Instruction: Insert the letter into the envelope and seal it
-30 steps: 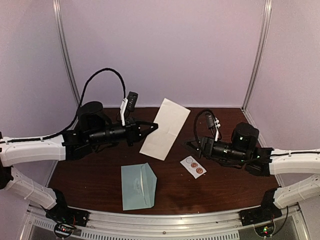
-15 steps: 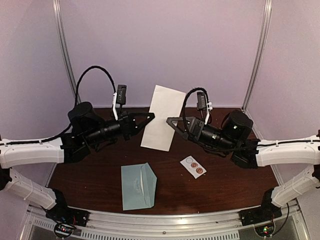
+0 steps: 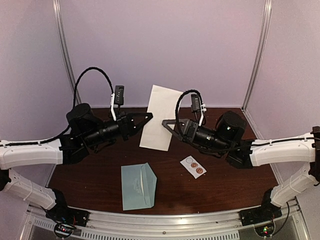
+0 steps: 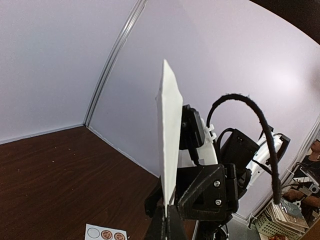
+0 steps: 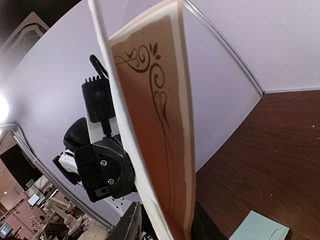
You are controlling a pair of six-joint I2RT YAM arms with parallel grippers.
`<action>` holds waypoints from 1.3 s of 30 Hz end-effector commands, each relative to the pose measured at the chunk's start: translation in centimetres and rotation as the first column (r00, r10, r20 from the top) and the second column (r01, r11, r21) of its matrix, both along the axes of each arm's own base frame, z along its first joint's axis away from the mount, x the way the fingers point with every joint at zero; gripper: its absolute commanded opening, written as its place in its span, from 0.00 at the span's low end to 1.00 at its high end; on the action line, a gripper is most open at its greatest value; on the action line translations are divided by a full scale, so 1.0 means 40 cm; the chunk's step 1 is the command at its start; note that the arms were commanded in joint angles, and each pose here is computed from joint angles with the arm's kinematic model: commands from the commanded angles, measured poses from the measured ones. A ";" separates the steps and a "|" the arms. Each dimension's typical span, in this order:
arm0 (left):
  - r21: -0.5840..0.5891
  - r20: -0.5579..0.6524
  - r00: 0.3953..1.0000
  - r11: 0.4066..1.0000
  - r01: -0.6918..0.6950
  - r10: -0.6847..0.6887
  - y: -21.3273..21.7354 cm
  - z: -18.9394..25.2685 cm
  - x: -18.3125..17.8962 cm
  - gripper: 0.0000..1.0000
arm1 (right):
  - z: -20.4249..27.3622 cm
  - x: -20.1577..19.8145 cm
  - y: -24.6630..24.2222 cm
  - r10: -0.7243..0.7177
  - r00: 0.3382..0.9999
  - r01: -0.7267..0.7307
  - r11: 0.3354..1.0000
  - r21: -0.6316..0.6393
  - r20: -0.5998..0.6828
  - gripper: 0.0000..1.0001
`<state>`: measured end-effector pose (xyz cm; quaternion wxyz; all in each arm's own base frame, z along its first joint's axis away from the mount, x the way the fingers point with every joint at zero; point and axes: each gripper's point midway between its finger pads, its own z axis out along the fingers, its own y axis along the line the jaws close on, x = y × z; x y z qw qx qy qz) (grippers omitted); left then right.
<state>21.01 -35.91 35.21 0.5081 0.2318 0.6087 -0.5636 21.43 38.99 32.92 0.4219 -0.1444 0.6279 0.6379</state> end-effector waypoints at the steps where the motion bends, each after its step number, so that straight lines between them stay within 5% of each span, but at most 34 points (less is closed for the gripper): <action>1: -0.054 0.027 1.000 0.999 -0.002 0.003 0.006 0.035 -0.006 0.00 | 0.070 -0.007 0.008 0.016 0.999 -0.018 0.997 0.069 0.042 0.33; 6: -0.051 0.019 1.000 0.999 0.000 0.001 0.005 0.029 -0.006 0.00 | 0.071 0.001 0.015 0.009 0.999 -0.012 0.997 0.071 0.036 0.25; 11: -0.016 -0.035 0.999 1.000 -0.020 0.020 0.010 0.002 0.002 0.01 | 0.037 0.027 0.018 -0.033 0.999 0.034 0.999 0.028 -0.015 0.02; 17: 0.155 -0.189 0.973 0.982 -0.106 0.135 0.059 -0.117 0.022 0.66 | 0.006 0.053 -0.016 -0.066 0.995 0.067 0.998 0.013 -0.074 0.00; 23: 0.390 -0.434 0.861 0.917 -0.088 0.267 0.145 -0.352 -0.009 0.85 | -0.138 0.065 -0.042 -0.125 0.971 0.086 0.978 -0.189 -0.203 0.00; 32: 0.571 -0.627 0.678 0.818 0.065 0.384 0.245 -0.624 -0.080 0.88 | -0.371 -0.027 -0.043 -0.103 0.852 -0.096 0.933 -0.347 -0.513 0.00; 39: 0.578 -0.698 0.587 0.807 0.123 0.410 0.311 -0.713 -0.146 0.78 | -0.478 -0.083 0.001 -0.116 0.782 -0.193 0.889 -0.415 -0.612 0.00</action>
